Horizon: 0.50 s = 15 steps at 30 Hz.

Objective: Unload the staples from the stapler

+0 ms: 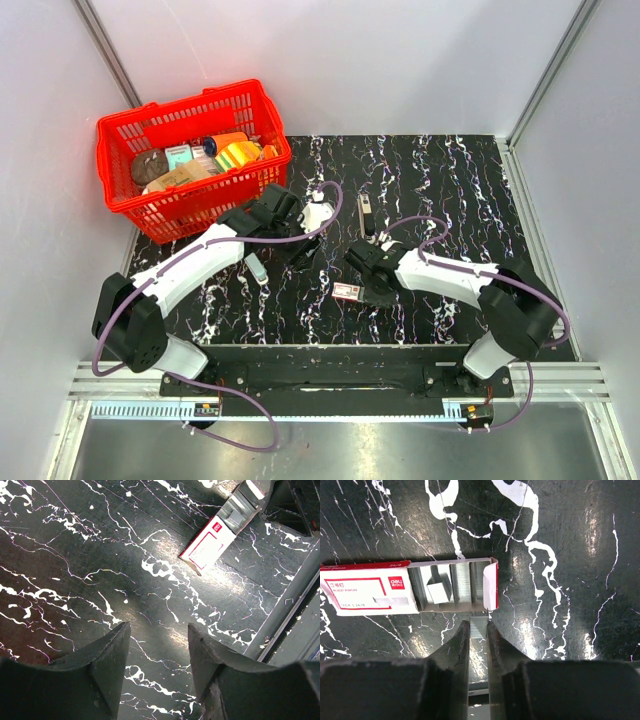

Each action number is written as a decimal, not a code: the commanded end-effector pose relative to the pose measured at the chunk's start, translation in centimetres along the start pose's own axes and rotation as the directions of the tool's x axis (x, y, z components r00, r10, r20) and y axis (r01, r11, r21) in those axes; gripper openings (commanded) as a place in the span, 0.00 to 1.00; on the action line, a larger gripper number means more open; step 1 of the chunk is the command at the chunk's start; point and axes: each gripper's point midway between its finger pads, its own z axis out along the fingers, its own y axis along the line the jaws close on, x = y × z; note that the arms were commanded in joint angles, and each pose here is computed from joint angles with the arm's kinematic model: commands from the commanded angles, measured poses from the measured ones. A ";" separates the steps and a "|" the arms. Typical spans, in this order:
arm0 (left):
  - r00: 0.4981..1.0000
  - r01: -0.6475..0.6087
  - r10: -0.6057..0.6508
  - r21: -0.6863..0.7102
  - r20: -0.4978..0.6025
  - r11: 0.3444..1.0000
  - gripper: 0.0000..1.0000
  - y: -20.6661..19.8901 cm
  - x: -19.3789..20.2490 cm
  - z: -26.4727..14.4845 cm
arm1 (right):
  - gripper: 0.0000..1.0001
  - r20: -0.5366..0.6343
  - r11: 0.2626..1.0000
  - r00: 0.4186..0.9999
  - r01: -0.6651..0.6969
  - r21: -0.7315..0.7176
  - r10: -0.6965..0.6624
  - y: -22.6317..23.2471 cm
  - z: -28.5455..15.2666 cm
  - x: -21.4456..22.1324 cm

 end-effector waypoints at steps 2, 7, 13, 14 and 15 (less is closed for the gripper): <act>0.997 -0.044 0.046 -0.031 0.065 0.999 0.54 0.1 -1.8 -1.4 | 0.13 0.025 1.000 1.000 -0.012 -0.001 0.012 0.6 0.2 -1.0; 0.996 -0.046 0.048 -0.027 0.069 0.999 0.54 0.0 -1.9 -1.5 | 0.13 0.029 1.000 1.000 -0.011 -0.006 0.011 0.8 0.2 -1.3; 0.998 -0.043 0.044 -0.017 0.055 0.999 0.54 -0.1 -1.5 -1.4 | 0.14 0.045 1.000 0.999 -0.010 -0.021 0.011 1.1 -0.3 -1.8; 0.997 -0.044 0.045 -0.016 0.055 0.999 0.54 -0.1 -1.5 -1.3 | 0.14 0.047 1.000 0.999 -0.011 -0.025 0.012 1.1 -0.4 -1.9; 0.998 -0.043 0.044 -0.017 0.055 0.999 0.54 -0.1 -1.5 -1.4 | 0.14 0.049 1.000 0.999 -0.012 -0.028 0.013 1.1 -0.5 -1.9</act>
